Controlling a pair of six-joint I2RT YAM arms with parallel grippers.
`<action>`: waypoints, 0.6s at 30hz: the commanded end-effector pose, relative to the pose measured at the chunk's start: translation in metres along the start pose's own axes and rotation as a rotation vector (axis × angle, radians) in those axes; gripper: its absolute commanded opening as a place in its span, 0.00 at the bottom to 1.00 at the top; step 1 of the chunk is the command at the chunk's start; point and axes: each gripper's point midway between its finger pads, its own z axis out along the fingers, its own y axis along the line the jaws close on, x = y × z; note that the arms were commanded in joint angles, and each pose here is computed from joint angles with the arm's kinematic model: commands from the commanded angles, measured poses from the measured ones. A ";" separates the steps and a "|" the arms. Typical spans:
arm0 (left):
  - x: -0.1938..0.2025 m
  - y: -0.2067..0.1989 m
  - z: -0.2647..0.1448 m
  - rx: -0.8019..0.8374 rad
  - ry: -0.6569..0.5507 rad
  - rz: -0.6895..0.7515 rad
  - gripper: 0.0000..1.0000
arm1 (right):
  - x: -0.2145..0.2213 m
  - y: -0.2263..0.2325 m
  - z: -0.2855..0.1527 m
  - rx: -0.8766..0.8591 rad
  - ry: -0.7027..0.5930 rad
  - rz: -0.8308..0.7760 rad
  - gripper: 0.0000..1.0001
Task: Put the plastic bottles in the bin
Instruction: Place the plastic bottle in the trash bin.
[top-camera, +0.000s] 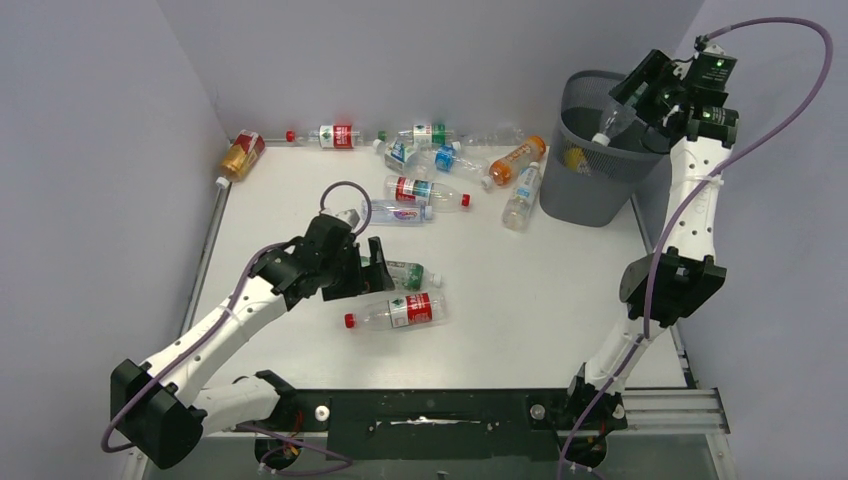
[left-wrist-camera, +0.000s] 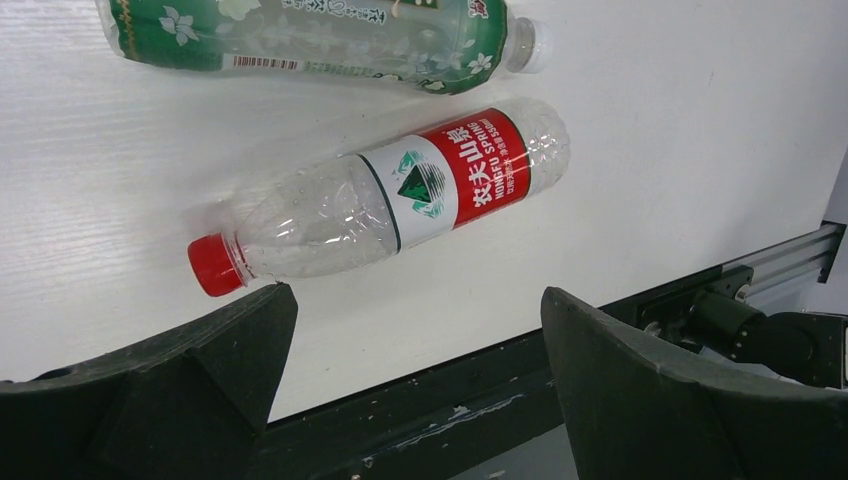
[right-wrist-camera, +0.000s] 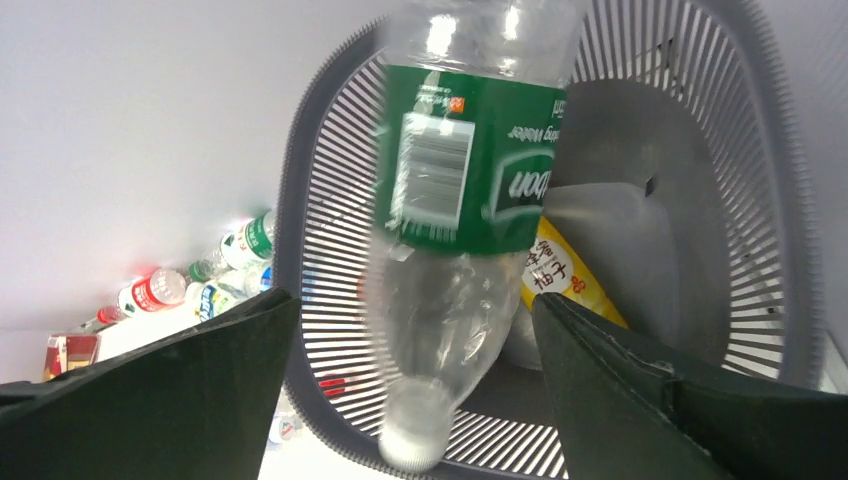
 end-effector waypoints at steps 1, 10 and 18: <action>-0.004 -0.011 0.004 0.034 -0.010 0.024 0.96 | -0.013 0.020 -0.004 -0.084 -0.035 -0.029 0.93; 0.008 -0.014 0.013 0.025 0.035 0.083 0.96 | 0.004 0.037 -0.032 -0.102 -0.007 -0.077 0.99; 0.013 -0.009 0.028 -0.022 0.074 0.148 0.96 | 0.063 0.087 -0.083 -0.159 0.049 -0.176 1.00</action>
